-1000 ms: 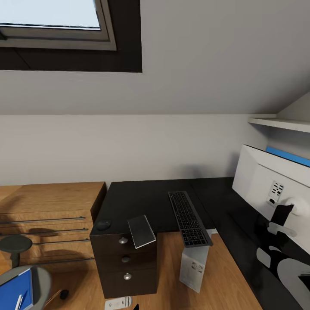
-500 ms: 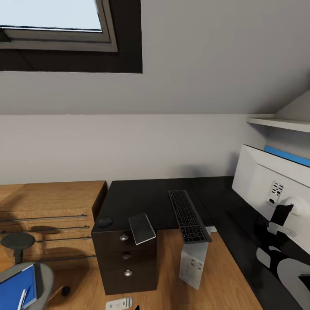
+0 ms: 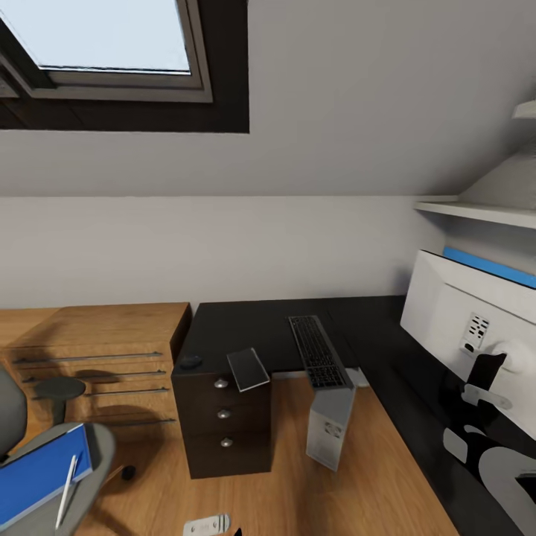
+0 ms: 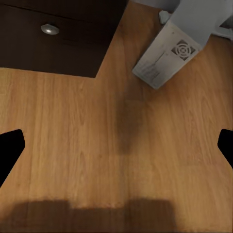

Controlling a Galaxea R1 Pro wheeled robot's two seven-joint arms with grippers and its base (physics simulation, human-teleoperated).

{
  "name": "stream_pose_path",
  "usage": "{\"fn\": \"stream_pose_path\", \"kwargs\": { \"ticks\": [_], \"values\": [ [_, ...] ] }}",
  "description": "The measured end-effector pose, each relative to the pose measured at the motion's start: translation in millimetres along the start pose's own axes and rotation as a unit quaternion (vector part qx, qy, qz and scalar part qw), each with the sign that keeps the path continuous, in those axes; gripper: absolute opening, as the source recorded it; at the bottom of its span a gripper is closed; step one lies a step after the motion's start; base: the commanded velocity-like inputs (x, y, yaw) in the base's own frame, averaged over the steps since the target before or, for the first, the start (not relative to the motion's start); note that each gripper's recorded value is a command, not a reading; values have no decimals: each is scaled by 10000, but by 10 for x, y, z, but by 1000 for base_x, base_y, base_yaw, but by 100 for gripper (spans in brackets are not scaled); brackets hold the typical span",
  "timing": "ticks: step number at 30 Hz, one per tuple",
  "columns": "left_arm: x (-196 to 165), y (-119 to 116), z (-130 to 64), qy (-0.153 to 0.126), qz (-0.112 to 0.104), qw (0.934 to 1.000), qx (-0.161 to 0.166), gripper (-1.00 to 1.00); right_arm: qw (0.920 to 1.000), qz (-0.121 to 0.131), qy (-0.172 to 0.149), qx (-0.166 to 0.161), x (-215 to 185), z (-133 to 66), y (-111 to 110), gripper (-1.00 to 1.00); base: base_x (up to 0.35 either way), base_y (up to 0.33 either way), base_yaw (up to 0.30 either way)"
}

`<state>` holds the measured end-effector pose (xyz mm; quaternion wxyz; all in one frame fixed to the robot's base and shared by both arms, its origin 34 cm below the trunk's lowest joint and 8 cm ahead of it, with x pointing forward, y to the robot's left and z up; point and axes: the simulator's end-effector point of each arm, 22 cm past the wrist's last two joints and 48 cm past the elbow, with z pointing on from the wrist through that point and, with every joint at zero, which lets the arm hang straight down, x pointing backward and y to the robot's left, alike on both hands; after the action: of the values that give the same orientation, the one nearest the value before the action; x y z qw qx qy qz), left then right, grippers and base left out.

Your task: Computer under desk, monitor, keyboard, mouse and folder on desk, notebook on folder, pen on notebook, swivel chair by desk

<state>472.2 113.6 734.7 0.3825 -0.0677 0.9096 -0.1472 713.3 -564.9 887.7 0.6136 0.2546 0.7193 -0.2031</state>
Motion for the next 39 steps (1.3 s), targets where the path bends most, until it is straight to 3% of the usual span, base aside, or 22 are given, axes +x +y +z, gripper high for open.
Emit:
{"fn": "stream_pose_path", "kwargs": {
  "ticks": [11,29,39],
  "values": [
    [0,0,0,0,0,10000,0,100,10000,6,-8,1,-3,-1,0,-100,-336,-19,0],
    [5,7,1,4,2,10000,-8,100,10000,10,-12,7,-5,-1,-2,-100,-327,-156,59],
    [11,34,5,5,12,10000,-35,100,10000,25,-21,26,-10,-5,-17,-100,-64,-46,79]
  ]
}}
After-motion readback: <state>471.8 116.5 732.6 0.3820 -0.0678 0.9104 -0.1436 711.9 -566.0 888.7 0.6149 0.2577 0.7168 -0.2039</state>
